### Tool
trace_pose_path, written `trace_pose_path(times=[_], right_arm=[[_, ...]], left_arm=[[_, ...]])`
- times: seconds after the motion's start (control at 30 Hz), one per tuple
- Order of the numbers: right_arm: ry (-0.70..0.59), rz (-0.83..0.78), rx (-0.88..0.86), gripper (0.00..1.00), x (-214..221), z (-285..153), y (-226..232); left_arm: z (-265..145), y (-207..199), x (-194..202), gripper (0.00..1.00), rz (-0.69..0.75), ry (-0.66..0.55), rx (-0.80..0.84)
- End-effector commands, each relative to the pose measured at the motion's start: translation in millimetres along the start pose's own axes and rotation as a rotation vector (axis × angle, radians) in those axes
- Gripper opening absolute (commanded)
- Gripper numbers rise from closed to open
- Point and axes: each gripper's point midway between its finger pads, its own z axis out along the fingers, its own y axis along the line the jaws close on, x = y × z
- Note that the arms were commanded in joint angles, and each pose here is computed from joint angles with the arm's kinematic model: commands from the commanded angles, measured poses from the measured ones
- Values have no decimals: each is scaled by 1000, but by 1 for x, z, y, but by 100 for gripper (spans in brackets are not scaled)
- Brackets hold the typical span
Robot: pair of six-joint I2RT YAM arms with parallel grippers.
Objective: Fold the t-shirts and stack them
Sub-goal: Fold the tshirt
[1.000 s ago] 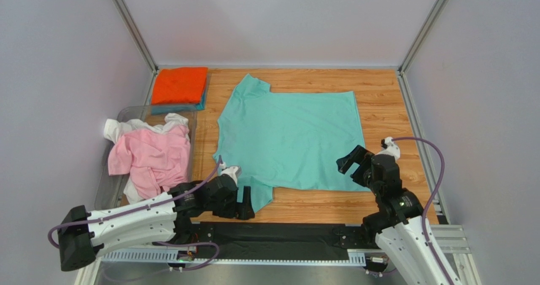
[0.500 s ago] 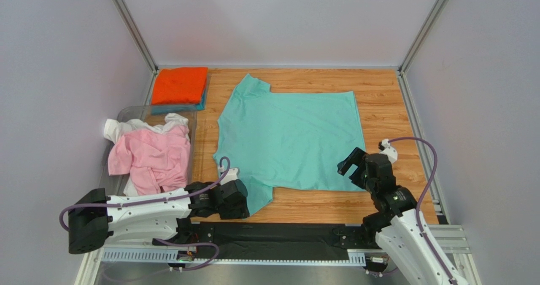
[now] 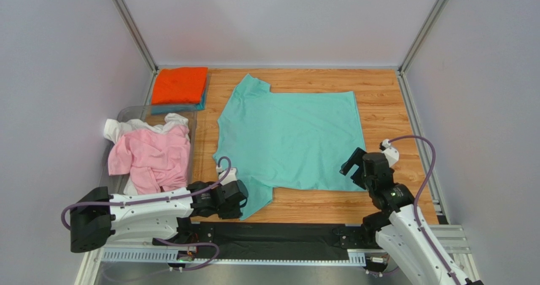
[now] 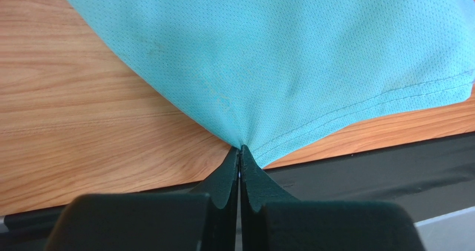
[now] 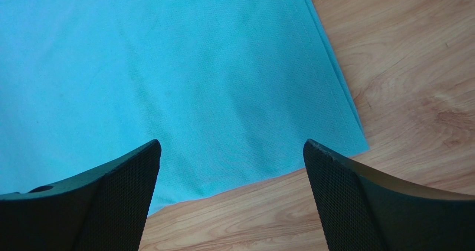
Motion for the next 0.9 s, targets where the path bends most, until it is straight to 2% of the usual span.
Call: trace_pose_path(times=[0.0,0.37,0.6,0.87], right_arm=[[-35,29,35,100,-10,-5,-4],[145,142,90,100,28,-13,-12],[87,249,192,99,32,-7,-34],[60,312,243,85,39,0,-48]], left_arm=[[-11,-1,0,0,9,7,16],[-26,11,13,0,-81,36,102],[-26,14,10,0,-87,8,115],[-28,13,-1,0,-82,-49,123]])
